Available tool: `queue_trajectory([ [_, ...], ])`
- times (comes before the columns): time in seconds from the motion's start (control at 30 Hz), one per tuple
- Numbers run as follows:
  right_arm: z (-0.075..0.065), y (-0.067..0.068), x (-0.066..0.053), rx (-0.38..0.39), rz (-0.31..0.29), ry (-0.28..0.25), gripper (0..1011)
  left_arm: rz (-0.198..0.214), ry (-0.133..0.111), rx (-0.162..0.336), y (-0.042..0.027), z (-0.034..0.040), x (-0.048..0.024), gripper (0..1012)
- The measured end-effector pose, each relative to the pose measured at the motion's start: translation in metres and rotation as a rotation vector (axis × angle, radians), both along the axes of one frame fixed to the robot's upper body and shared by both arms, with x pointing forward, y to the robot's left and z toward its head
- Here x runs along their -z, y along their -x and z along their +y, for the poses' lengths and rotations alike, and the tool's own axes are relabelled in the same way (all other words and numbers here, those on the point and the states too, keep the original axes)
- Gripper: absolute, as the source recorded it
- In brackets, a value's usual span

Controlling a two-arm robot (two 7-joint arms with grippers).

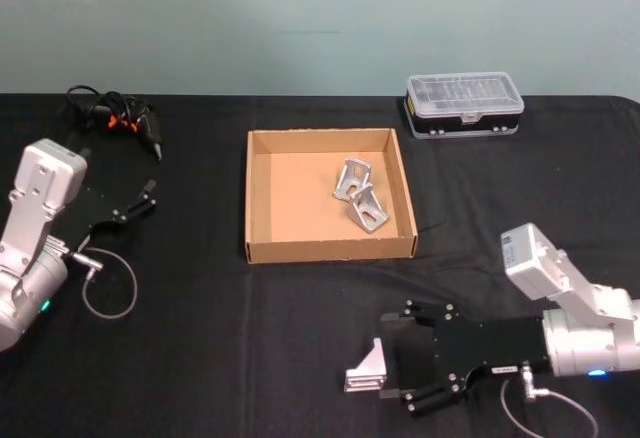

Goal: Use one hand to pick up the angle iron from the table and place it into the box.

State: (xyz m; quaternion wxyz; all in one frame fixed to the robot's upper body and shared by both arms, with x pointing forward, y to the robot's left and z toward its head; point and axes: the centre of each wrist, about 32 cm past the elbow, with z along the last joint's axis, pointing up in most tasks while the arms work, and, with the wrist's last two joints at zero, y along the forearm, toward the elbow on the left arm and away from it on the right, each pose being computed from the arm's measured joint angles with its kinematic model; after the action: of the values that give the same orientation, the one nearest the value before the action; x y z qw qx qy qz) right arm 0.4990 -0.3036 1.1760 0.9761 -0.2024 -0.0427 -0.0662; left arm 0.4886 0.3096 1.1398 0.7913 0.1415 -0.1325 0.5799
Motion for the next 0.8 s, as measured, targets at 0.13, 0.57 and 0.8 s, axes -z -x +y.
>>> queue_trajectory([
  [0.13, 0.004, -0.002, 0.001, -0.003, -0.005, 0.015, 1002, 0.0, 0.0, 0.0, 0.0, 0.0, 0.0, 1011],
  [0.57, 0.013, -0.018, 0.006, -0.011, -0.005, 0.06, 1002, 0.0, 0.0, 0.0, 0.0, 0.0, 0.0, 1011],
  [0.8, 0.016, -0.023, 0.01, -0.009, -0.002, 0.074, 1002, 0.0, 0.0, 0.0, 0.0, 0.0, 0.0, 1011],
])
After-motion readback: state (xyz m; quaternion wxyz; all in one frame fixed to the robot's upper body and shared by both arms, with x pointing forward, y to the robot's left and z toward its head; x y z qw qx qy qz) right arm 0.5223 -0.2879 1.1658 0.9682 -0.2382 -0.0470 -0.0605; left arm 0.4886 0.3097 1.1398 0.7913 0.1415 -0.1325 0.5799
